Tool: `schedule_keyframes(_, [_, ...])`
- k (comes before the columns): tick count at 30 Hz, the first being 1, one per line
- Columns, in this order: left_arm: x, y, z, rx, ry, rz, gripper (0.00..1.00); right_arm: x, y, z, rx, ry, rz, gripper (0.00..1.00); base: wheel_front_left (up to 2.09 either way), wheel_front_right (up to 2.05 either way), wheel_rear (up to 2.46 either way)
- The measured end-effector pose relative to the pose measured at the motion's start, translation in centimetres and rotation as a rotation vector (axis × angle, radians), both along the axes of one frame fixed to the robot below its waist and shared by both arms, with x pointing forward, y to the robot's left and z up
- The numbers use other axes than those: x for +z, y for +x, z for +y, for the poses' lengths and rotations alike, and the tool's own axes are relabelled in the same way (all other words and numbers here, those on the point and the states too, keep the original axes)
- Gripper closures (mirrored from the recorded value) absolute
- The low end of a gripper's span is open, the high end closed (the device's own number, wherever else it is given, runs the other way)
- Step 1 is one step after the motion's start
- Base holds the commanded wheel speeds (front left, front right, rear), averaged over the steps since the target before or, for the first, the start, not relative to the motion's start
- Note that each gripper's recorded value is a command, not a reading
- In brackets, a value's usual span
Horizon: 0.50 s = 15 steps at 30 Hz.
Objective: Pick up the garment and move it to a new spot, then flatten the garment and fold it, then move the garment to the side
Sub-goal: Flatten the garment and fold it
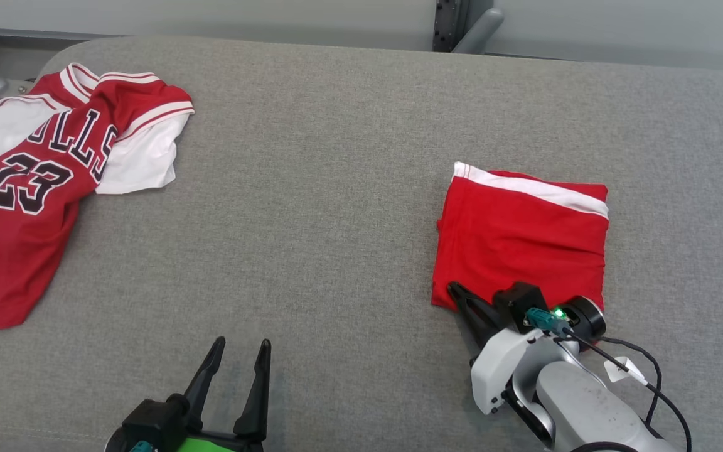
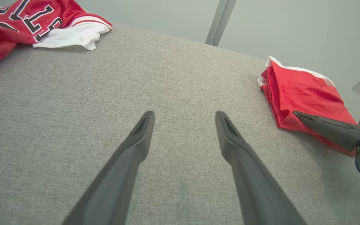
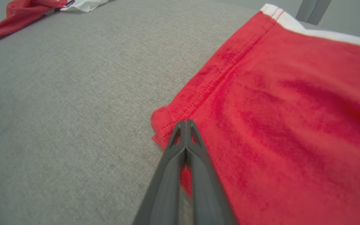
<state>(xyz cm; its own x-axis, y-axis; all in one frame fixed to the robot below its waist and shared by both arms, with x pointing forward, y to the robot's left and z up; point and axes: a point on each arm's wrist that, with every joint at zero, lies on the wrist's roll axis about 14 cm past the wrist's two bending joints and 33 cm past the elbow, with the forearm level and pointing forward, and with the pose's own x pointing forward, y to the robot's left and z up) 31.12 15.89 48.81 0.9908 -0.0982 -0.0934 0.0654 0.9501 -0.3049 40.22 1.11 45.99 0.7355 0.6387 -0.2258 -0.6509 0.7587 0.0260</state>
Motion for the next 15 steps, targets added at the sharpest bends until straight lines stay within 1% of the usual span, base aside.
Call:
schedule_keyframes(6, [0.4, -0.7, 0.7, 0.028, -0.003, -0.014, 0.00, 0.9, -0.5, 1.2, 0.032, 0.011, -0.016, 1.00, 0.00, 0.00, 0.00])
schedule_keyframes(9, [0.6, -1.3, 0.8, 0.037, -0.003, -0.019, 0.00, 2.9, -0.1, 1.3, 0.021, 0.050, -0.063, 1.00, 0.00, 0.00, 0.00])
schedule_keyframes(11, [1.0, -1.5, 1.1, 0.047, -0.003, -0.035, 0.00, 4.7, 0.3, 0.7, -0.009, 0.091, -0.106, 1.00, 0.00, 0.00, 0.00])
schedule_keyframes(12, [1.3, -1.6, 1.3, 0.053, -0.001, -0.044, 0.00, 5.6, 0.5, 0.2, -0.024, 0.103, -0.134, 0.82, 0.00, 0.00, 0.00])
schedule_keyframes(13, [1.5, -1.8, 1.5, 0.061, 0.000, -0.051, 0.00, 6.6, 0.6, -0.5, -0.042, 0.115, -0.165, 0.57, 0.00, 0.00, 0.00])
schedule_keyframes(14, [1.6, -2.0, 1.7, 0.067, 0.002, -0.056, 0.00, 7.4, 0.7, -1.2, -0.067, 0.131, -0.190, 0.11, 0.00, 0.00, 0.00])
schedule_keyframes(15, [1.7, -2.2, 1.8, 0.072, 0.003, -0.060, 0.00, 8.2, 0.6, -2.0, -0.094, 0.145, -0.214, 0.00, 0.00, 0.00, 0.00])
